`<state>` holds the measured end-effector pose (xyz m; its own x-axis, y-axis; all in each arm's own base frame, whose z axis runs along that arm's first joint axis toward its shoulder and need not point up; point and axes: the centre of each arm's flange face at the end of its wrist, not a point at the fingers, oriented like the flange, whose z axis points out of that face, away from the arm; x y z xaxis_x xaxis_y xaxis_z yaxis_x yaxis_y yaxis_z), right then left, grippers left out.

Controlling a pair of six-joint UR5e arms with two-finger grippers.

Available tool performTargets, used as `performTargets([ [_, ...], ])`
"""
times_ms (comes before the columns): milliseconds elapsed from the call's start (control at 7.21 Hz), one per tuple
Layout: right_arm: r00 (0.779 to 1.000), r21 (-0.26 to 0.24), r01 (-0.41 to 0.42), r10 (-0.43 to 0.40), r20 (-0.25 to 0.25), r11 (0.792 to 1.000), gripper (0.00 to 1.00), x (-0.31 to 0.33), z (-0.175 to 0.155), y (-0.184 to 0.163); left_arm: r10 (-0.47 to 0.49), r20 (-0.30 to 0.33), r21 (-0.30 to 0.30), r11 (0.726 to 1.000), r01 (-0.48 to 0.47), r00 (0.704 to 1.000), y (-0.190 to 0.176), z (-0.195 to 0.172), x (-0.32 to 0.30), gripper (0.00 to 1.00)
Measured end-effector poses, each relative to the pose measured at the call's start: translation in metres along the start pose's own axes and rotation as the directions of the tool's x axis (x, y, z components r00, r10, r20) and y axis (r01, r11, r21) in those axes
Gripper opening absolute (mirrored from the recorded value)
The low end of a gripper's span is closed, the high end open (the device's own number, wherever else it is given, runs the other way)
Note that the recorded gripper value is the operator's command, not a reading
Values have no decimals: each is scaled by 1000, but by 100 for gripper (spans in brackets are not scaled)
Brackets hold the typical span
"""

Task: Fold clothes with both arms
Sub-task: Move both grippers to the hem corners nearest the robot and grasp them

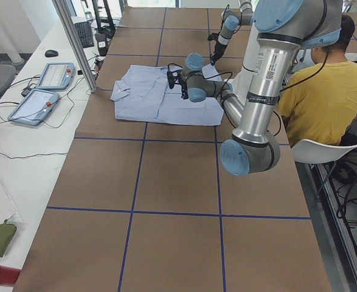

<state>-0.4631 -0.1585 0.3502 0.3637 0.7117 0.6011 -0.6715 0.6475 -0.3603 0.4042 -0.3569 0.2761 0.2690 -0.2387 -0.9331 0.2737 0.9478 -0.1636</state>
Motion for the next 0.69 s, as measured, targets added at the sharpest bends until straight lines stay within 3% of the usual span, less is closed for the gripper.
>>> performTargets([
  [694, 1000, 0, -9, 9, 7, 1000, 0, -5, -1, -2, -130, 186, -47, 989, 141, 974, 90, 30, -86, 94],
])
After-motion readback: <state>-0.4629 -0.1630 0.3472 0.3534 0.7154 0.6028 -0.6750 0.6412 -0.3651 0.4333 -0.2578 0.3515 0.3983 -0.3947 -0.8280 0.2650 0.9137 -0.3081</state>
